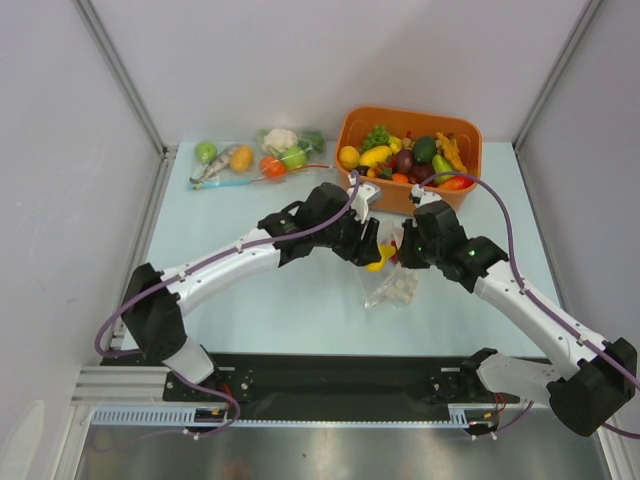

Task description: Open the zip-top bag and remove the fake food

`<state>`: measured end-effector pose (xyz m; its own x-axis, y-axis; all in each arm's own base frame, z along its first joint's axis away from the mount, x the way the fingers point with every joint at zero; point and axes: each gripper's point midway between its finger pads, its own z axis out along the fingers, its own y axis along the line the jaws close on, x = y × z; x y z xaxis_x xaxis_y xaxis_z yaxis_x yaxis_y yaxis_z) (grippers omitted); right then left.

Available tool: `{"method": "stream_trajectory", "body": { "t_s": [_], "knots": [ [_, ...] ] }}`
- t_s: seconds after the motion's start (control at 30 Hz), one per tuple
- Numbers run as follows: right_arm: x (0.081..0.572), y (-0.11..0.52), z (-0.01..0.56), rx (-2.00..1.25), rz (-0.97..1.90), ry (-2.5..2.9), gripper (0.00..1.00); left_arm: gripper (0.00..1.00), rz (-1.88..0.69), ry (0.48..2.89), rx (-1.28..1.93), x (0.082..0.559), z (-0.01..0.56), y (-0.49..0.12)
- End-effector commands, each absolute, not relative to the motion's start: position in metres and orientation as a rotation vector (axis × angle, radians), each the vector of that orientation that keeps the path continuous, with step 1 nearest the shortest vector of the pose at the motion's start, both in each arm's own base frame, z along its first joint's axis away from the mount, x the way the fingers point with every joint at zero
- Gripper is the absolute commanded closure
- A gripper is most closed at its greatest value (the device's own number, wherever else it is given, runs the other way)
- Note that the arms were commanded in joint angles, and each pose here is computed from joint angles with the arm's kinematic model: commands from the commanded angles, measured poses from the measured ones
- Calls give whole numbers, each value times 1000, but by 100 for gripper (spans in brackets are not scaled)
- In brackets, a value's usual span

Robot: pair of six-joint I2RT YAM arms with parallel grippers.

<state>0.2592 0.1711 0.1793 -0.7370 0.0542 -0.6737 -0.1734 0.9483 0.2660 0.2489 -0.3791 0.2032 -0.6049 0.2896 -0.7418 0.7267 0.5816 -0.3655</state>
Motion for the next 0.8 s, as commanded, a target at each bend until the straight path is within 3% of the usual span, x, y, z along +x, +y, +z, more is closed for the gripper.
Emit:
{"method": "stream_trajectory", "body": {
  "t_s": [0.0,0.43,0.63,0.77],
  "knots": [
    [264,169,179,-71,390,2352,100,100,-899,2128,859,240,233,-368],
    [266,165,173,-50,389,2364,100,100,-939,2102,942,210,280,-317],
    [264,166,172,-53,402,2364,100,100,-889,1980,774,255,333,-298],
    [263,169,176,-54,421,2356,100,100,-862,1921,646,313,348,-310]
  ]
}}
